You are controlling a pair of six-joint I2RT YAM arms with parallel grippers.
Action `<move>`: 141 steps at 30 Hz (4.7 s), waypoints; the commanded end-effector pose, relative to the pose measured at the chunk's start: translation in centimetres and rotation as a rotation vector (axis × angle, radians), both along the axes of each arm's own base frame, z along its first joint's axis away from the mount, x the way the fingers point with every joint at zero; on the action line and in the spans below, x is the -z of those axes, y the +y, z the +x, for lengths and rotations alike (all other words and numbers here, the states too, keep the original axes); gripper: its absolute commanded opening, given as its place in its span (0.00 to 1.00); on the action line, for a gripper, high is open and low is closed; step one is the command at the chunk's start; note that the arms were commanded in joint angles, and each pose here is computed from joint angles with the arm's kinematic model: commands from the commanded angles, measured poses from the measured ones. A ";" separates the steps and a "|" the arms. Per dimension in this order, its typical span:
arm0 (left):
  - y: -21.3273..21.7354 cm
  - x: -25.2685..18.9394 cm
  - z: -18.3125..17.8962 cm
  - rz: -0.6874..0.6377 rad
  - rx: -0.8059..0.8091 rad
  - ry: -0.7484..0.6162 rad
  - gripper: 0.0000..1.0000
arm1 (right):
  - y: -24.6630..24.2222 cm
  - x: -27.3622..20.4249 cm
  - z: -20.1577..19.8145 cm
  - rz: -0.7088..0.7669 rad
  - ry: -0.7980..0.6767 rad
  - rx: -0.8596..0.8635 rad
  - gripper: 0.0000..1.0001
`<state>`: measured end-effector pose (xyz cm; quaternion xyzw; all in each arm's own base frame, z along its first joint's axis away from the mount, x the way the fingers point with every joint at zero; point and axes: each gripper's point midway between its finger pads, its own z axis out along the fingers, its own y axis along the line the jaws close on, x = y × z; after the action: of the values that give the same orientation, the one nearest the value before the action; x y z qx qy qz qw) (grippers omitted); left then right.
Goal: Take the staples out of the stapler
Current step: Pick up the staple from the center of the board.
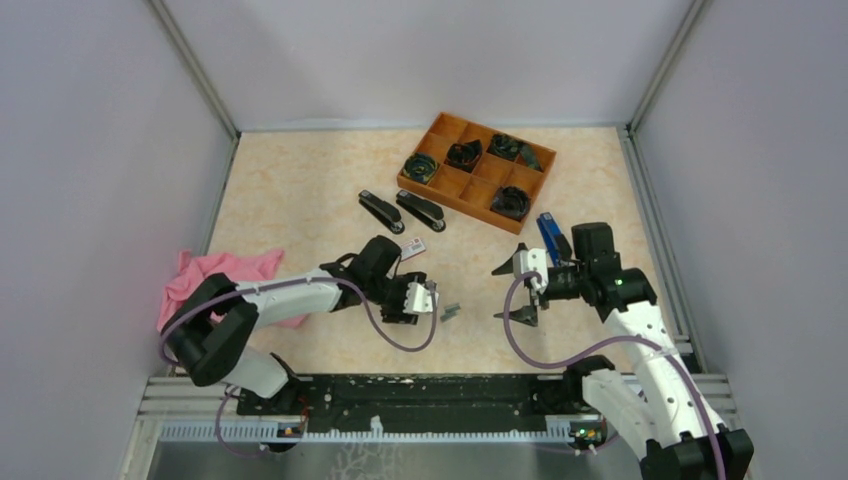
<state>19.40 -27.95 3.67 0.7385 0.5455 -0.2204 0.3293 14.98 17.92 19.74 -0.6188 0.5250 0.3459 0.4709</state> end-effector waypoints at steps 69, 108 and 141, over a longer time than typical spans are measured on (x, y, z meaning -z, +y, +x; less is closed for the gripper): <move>-1.0 1.8 -0.7 0.150 -0.105 0.277 0.21 | 0.5 -1.2 0.0 0.025 -0.022 -0.033 0.80; -6.3 -21.3 -1.4 -0.979 -0.215 0.645 0.24 | 3.9 -9.8 5.4 0.358 0.571 0.145 0.73; -6.9 -24.7 -1.9 -1.245 -0.180 0.777 0.23 | 6.0 -8.4 3.5 0.438 0.605 0.083 0.45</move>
<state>17.88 -35.39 25.37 0.2329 0.5171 -0.6957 0.4408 18.38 23.50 27.73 -0.3421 0.5880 0.6035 0.4160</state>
